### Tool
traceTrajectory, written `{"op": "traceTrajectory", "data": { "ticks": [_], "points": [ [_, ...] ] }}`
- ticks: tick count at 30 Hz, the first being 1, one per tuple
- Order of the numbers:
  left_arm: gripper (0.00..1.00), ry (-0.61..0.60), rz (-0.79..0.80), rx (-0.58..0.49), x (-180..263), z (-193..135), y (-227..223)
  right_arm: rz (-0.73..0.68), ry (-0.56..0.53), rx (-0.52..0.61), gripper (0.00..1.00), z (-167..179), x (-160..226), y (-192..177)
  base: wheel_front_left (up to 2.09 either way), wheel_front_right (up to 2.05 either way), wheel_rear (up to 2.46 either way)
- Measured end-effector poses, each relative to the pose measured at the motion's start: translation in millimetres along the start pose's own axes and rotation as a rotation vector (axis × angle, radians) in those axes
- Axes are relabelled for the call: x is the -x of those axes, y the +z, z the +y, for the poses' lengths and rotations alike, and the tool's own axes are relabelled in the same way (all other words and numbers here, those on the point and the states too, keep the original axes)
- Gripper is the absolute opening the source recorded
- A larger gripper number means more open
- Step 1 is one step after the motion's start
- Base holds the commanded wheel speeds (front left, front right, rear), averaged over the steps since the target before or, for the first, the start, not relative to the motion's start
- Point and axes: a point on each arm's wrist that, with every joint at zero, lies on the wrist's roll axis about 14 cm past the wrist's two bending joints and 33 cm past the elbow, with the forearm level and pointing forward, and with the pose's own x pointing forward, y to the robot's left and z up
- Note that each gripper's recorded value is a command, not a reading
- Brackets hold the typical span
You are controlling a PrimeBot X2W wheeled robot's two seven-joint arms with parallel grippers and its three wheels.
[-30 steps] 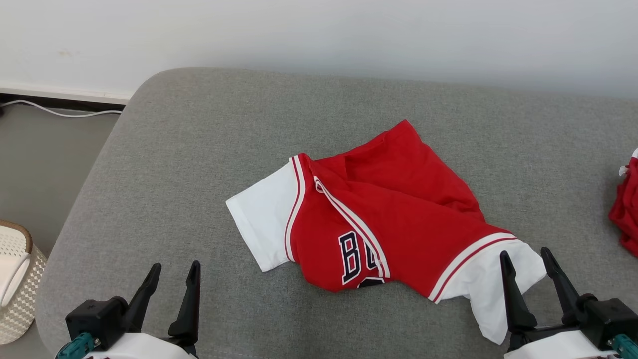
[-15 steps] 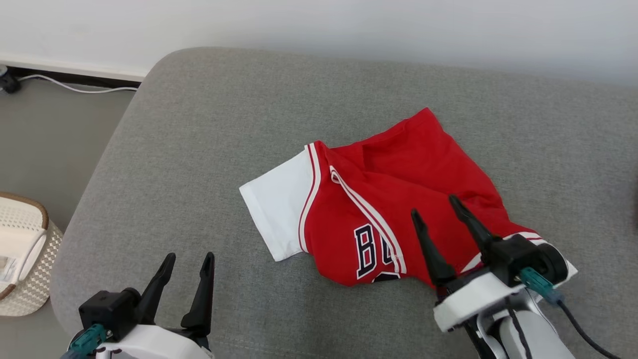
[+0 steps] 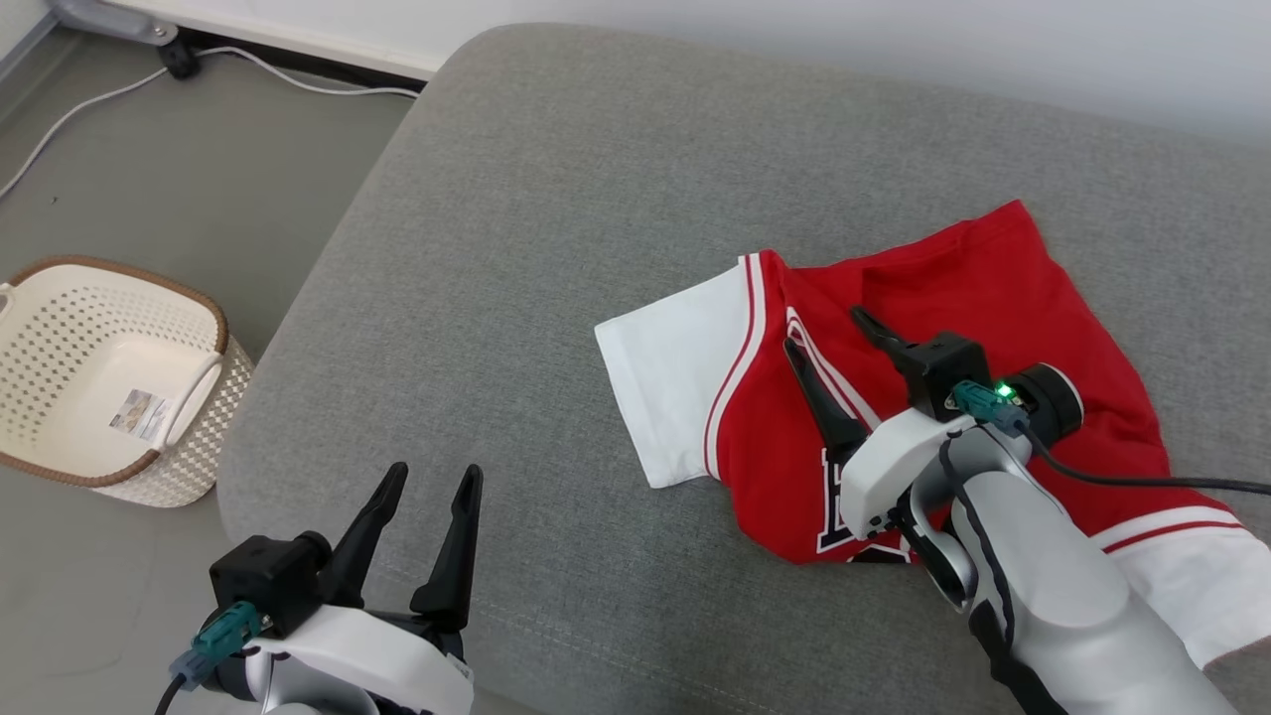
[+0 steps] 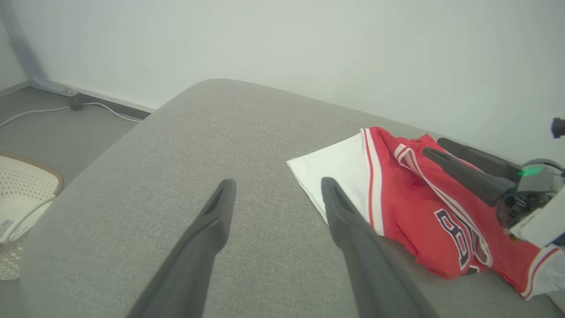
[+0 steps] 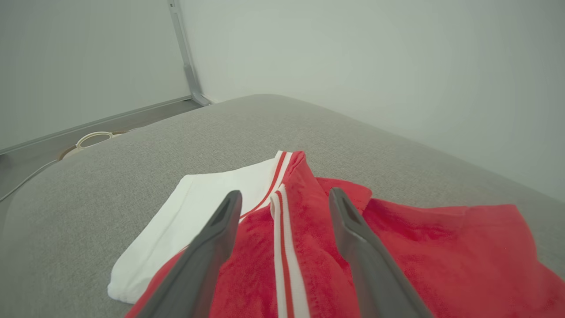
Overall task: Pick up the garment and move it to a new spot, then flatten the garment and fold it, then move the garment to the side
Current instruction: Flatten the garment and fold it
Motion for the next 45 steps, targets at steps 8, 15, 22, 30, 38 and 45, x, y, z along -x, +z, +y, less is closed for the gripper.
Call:
{"op": "traceTrajectory", "data": {
  "ticks": [8, 15, 22, 30, 38, 45],
  "points": [
    [1.0, 0.044, 0.011, 0.003, 0, 12, -6, 0.055, 0.035, 0.009, 0.47, 0, -25, -14, 0.0, 0.0, 0.0],
    [1.0, 0.038, 0.015, 0.006, -3, 12, -9, 0.082, 0.039, -0.003, 0.0, 0, -24, -20, 0.0, 0.0, 0.0],
    [1.0, 0.017, 0.013, 0.003, -8, 7, -10, -0.024, 0.04, -0.02, 0.0, 0, -27, 13, 0.0, 0.0, 0.0],
    [1.0, -0.031, -0.008, -0.008, -13, -4, -5, -0.079, 0.043, -0.08, 0.0, 11, 13, 10, 0.0, 0.0, 0.0],
    [1.0, -0.11, -0.014, -0.041, -23, -22, 0, 0.089, -0.087, -0.135, 0.0, -35, 113, -33, 0.0, 0.0, 0.0],
    [1.0, -0.193, 0.001, -0.06, -35, -47, -3, 0.058, -0.275, -0.138, 0.0, -84, 185, -6, 0.0, 0.0, 0.0]
  ]
}}
